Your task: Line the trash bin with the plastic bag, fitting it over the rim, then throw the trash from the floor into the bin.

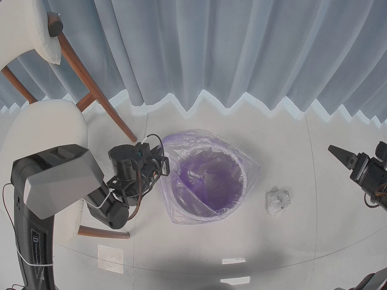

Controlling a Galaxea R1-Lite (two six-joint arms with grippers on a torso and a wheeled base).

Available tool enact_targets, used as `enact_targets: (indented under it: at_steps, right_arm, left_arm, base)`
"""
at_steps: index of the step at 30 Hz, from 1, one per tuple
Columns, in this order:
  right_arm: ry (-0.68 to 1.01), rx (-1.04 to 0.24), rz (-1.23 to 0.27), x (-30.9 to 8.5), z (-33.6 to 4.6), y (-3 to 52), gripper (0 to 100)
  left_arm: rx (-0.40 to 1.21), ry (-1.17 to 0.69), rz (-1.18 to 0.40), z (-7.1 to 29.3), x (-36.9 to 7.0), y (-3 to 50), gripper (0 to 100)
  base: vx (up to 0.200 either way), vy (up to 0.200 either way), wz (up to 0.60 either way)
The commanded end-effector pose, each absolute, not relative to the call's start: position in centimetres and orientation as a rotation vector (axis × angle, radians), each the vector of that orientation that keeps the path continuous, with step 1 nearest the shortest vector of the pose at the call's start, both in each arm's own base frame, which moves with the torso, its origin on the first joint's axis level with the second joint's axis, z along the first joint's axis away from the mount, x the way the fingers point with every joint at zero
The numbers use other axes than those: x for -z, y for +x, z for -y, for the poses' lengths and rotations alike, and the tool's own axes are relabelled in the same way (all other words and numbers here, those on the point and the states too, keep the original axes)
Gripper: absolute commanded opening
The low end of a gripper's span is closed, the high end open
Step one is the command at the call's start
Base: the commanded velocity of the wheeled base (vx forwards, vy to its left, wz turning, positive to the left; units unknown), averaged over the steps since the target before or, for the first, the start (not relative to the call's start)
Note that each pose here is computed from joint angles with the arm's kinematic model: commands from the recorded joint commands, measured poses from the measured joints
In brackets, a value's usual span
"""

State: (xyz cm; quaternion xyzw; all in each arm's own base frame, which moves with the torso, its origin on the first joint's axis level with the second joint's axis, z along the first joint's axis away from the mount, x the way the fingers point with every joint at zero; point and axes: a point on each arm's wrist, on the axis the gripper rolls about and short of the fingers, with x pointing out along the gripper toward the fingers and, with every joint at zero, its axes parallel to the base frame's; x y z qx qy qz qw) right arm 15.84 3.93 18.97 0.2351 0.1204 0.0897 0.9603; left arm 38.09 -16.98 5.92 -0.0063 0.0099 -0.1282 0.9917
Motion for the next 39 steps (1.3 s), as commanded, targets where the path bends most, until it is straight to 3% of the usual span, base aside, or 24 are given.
enact_targets:
  at_steps: [1,13,29,30,39]
  right_arm:
    - [0.477,-0.179,-0.245,-18.9,-3.9,15.8,100]
    - [0.475,-0.167,-0.261,-18.4,-3.7,15.7,100]
    - [0.473,-0.152,-0.276,-18.0,-3.6,15.8,100]
    - [0.473,-0.152,-0.276,-18.0,-3.6,15.8,100]
    - [0.471,-0.152,-0.276,-18.0,-3.6,15.8,100]
  left_arm:
    - [0.261,0.002,-0.078,17.0,-3.2,37.8,0]
    - [0.196,-0.005,-0.146,14.9,1.8,39.3,0]
    - [0.209,-0.156,-0.149,16.3,2.6,39.8,0]
    - [0.209,-0.152,-0.163,16.2,2.8,39.5,100]
    - [0.206,-0.158,-0.148,14.8,2.2,37.4,100]
  base:
    - [0.000,0.000,0.00]
    - [0.000,0.000,0.00]
    - [0.000,0.000,0.00]
    - [0.000,0.000,0.00]
    - [0.000,0.000,0.00]
